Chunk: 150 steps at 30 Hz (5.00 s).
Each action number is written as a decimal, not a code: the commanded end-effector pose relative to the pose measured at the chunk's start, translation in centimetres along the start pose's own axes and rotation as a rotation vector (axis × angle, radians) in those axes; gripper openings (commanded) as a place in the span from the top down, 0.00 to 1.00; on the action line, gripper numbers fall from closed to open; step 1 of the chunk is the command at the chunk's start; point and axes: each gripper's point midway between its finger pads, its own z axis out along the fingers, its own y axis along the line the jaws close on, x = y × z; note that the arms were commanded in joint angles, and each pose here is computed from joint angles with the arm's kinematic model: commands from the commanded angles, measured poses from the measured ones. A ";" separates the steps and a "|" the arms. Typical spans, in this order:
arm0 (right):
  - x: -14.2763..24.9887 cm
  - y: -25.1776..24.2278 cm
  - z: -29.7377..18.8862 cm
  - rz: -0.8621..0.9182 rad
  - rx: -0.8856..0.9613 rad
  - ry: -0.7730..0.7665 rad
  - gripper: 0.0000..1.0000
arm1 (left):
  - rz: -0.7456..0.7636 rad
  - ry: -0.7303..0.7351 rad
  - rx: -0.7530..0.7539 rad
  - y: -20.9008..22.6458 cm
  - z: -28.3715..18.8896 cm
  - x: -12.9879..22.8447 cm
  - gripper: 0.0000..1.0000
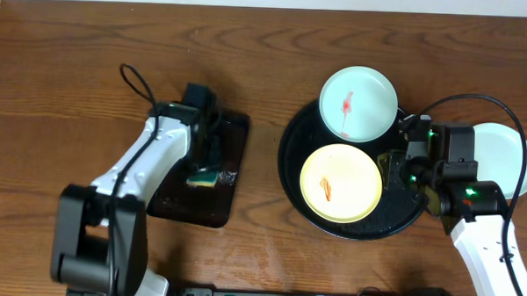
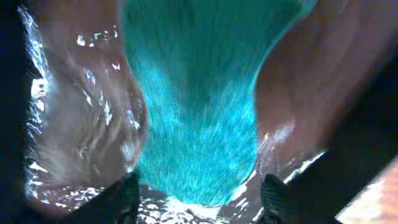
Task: Clean dirty plates on tray and stack at the side
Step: 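Grasp the green sponge again with the left gripper, then carry the sponge with the left gripper onto the yellow plate, then scrub the yellow plate with the left-held sponge while right gripper holds rim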
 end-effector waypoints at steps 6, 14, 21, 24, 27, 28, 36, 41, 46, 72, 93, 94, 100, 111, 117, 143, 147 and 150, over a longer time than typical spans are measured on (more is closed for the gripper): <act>-0.2 0.2 0.0 0.001 -0.008 -0.003 0.69 | -0.001 -0.206 -0.060 0.5 0.9 -4.9 0.36; 0.0 0.2 0.0 0.002 -0.008 0.002 0.71 | 0.010 -0.147 -0.089 0.6 6.4 -5.1 0.75; 0.1 0.2 0.0 0.003 -0.007 0.009 0.71 | 0.010 -0.132 -0.089 0.3 4.5 -5.3 0.92; 0.1 0.2 0.0 0.003 -0.006 0.008 0.71 | 0.010 -0.140 -0.070 0.0 1.7 -5.4 0.48; 0.1 0.2 0.0 0.003 -0.006 0.009 0.71 | 0.012 -0.137 -0.004 -0.9 -0.5 -4.6 0.31; 0.1 0.2 0.0 0.003 -0.006 0.009 0.71 | 0.013 -0.133 0.001 -0.9 -0.7 -4.4 0.30; 0.1 0.2 0.0 0.003 -0.005 0.009 0.70 | -0.009 -0.060 -0.027 0.2 1.2 -1.8 0.48; 0.2 -0.4 0.2 0.020 0.026 0.017 0.70 | -0.009 -0.085 -0.015 0.6 4.6 -1.1 0.60; 1.1 -0.7 1.0 0.048 0.032 0.064 0.71 | -0.009 -0.083 -0.016 0.9 5.8 -0.5 0.92; 6.6 -3.8 9.0 0.174 0.006 0.377 0.69 | 0.219 -0.111 0.379 -15.6 -9.4 1.4 0.92; 8.3 -4.0 11.1 0.173 -0.011 0.448 0.99 | 0.322 -0.020 0.428 -29.0 3.2 7.4 0.92; 8.4 -4.0 11.1 0.174 -0.011 0.451 0.99 | 0.315 -0.006 0.411 -28.7 4.1 7.4 0.93; 8.8 -4.0 10.9 0.178 -0.010 0.468 0.99 | 0.239 -0.005 0.230 -24.5 7.1 5.7 0.93; 8.8 -4.1 10.9 0.177 -0.003 0.469 0.99 | 0.258 -0.198 -0.117 -18.7 4.7 0.5 0.93; 8.7 -4.1 10.9 0.176 -0.003 0.466 0.99 | 0.290 0.002 0.151 -24.0 6.7 4.6 0.92; 8.7 -4.1 10.9 0.176 -0.003 0.465 0.99 | 0.487 0.135 0.048 -22.0 5.3 5.1 0.92; 8.8 -4.1 10.9 0.176 -0.003 0.466 0.99 | 0.431 0.155 -0.007 -19.8 5.4 4.2 0.92; 8.7 -4.1 10.9 0.176 -0.003 0.466 0.99 | 0.348 0.106 -0.040 -19.0 5.5 2.5 0.92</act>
